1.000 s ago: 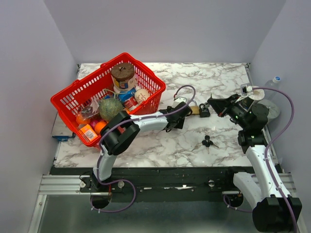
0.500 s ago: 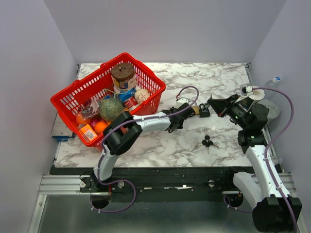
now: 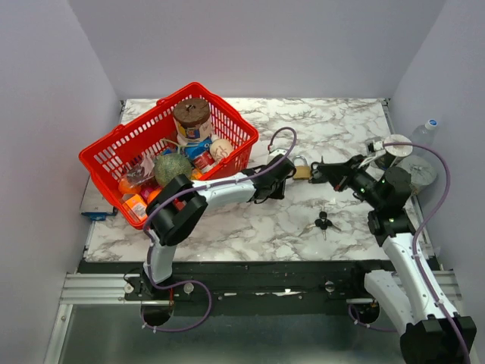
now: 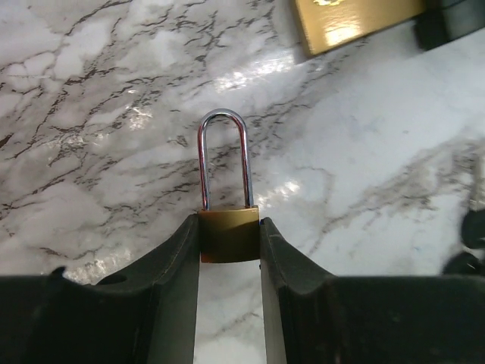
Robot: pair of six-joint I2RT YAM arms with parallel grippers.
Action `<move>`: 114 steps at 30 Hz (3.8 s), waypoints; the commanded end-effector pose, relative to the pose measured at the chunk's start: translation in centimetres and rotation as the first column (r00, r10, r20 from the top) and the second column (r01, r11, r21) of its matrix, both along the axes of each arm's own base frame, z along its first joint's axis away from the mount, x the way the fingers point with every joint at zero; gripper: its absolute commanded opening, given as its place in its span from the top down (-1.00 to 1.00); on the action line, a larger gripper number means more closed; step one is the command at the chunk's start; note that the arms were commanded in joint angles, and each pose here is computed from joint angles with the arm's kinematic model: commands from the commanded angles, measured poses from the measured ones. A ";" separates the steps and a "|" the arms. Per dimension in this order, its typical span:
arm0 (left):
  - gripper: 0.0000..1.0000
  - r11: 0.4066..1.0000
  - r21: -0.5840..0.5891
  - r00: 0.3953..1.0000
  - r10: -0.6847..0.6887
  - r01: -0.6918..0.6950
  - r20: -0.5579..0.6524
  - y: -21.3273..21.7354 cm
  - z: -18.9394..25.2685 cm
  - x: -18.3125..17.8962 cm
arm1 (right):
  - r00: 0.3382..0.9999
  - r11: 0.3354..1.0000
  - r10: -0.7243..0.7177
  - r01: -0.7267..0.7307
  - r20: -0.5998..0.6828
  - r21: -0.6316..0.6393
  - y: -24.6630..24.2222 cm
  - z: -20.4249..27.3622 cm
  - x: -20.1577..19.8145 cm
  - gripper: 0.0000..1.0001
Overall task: Unlock with the key
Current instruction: Pick up the lock from the center of the board, then unlock the lock.
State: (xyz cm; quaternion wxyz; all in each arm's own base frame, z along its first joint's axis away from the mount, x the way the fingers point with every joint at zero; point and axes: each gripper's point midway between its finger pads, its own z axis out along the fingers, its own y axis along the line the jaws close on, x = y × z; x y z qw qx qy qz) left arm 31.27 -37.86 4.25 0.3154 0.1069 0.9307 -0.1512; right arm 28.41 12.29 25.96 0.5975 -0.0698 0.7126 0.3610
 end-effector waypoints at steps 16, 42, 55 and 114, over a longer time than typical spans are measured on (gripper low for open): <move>1.00 0.912 -0.409 0.987 0.063 0.004 0.149 1.4 15.4 -0.7 | 0.924 0.982 0.177 -0.140 -0.339 0.130 9.7 -9.3 -6.3 0.99; 1.00 0.906 -0.422 0.982 0.072 0.008 0.173 2.1 16.0 -1.1 | 0.868 0.976 0.189 -0.113 -0.459 0.188 13.2 -9.0 -2.8 0.99; 1.00 0.905 -0.425 0.983 0.066 0.013 0.171 2.0 16.0 -1.3 | 0.857 0.975 0.191 -0.111 -0.479 0.191 13.8 -9.3 -2.0 0.99; 1.00 0.944 -0.331 0.968 0.078 0.005 0.237 2.2 14.7 -1.9 | 0.875 0.968 0.031 0.094 -0.484 0.232 12.3 -8.9 1.0 0.99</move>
